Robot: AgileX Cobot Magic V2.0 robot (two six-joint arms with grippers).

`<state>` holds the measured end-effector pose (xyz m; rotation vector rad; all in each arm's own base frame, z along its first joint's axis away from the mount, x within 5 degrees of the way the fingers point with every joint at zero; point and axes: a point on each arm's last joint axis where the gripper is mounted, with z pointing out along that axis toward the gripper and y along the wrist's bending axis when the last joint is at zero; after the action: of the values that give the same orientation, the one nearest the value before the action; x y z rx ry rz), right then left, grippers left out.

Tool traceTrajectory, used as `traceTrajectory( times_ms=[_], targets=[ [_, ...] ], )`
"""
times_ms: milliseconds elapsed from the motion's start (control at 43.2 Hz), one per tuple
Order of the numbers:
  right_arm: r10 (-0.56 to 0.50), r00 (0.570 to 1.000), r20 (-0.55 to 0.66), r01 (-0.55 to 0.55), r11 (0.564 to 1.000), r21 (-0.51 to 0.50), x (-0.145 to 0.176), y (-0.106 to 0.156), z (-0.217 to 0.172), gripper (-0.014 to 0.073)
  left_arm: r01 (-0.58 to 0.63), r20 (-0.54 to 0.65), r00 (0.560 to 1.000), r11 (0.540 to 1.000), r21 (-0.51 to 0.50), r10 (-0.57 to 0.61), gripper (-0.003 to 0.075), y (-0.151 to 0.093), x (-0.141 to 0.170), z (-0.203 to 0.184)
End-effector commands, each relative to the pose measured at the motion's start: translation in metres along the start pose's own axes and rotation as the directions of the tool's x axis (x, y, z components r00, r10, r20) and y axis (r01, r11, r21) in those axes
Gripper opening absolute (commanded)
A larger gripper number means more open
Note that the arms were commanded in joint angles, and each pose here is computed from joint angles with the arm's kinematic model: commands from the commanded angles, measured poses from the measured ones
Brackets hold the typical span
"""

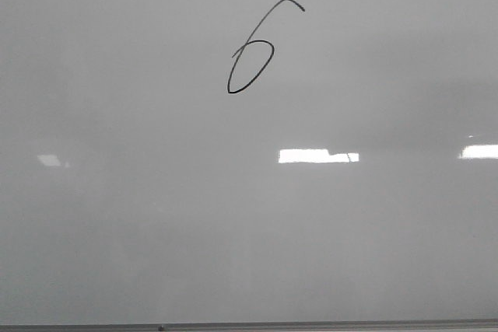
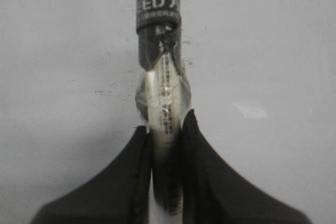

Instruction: Write number 6 on whiteboard

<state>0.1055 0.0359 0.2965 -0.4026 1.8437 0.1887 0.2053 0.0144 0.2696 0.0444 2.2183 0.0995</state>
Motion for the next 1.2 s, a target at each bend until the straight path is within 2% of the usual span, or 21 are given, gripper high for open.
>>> traceTrajectory(
  times_ms=[0, 232, 417, 533, 718, 811, 950, 1181],
  targets=[
    [0.006, 0.997, 0.08, -0.009, 1.0, 0.029, -0.013, -0.003, -0.003, -0.0069, 0.052, 0.142, 0.989, 0.999, -0.005, -0.05, -0.002, 0.002, -0.019, 0.013],
    [0.006, 0.997, 0.079, -0.009, 1.0, 0.029, -0.013, -0.003, -0.003, -0.0069, 0.083, 0.173, 0.982, 0.996, -0.013, -0.079, -0.002, 0.003, -0.017, 0.063],
    [0.006, 0.997, 0.079, -0.009, 1.0, 0.029, -0.013, -0.003, -0.003, -0.0069, 0.083, 0.167, 0.983, 0.996, -0.017, -0.079, -0.0015, 0.003, -0.012, 0.081],
    [0.007, 0.997, 0.077, -0.009, 1.0, 0.028, -0.013, -0.003, -0.003, -0.0069, 0.083, 0.177, 0.981, 0.996, -0.019, -0.078, 0.0055, 0.003, -0.011, 0.085],
    [0.007, 0.997, 0.076, -0.009, 1.0, 0.027, -0.013, -0.003, -0.003, -0.0069, 0.083, 0.174, 0.982, 0.996, -0.019, -0.078, 0.0258, 0.003, -0.011, 0.086],
    [0.007, 0.997, 0.076, -0.009, 1.0, 0.027, -0.013, -0.003, -0.003, -0.0069, 0.083, 0.172, 0.982, 0.996, -0.019, -0.078, 0.0322, 0.003, -0.01, 0.086],
    [0.007, 0.997, 0.076, -0.009, 1.0, 0.027, -0.013, -0.003, -0.003, -0.0069, 0.083, 0.166, 0.983, 0.996, -0.018, -0.078, 0.0358, 0.003, -0.01, 0.086],
    [0.007, 0.997, 0.076, -0.009, 1.0, 0.027, -0.013, -0.003, -0.003, -0.0069, 0.079, 0.159, 0.984, 0.997, -0.014, -0.075, 0.0358, 0.003, -0.013, 0.069]
  ],
)
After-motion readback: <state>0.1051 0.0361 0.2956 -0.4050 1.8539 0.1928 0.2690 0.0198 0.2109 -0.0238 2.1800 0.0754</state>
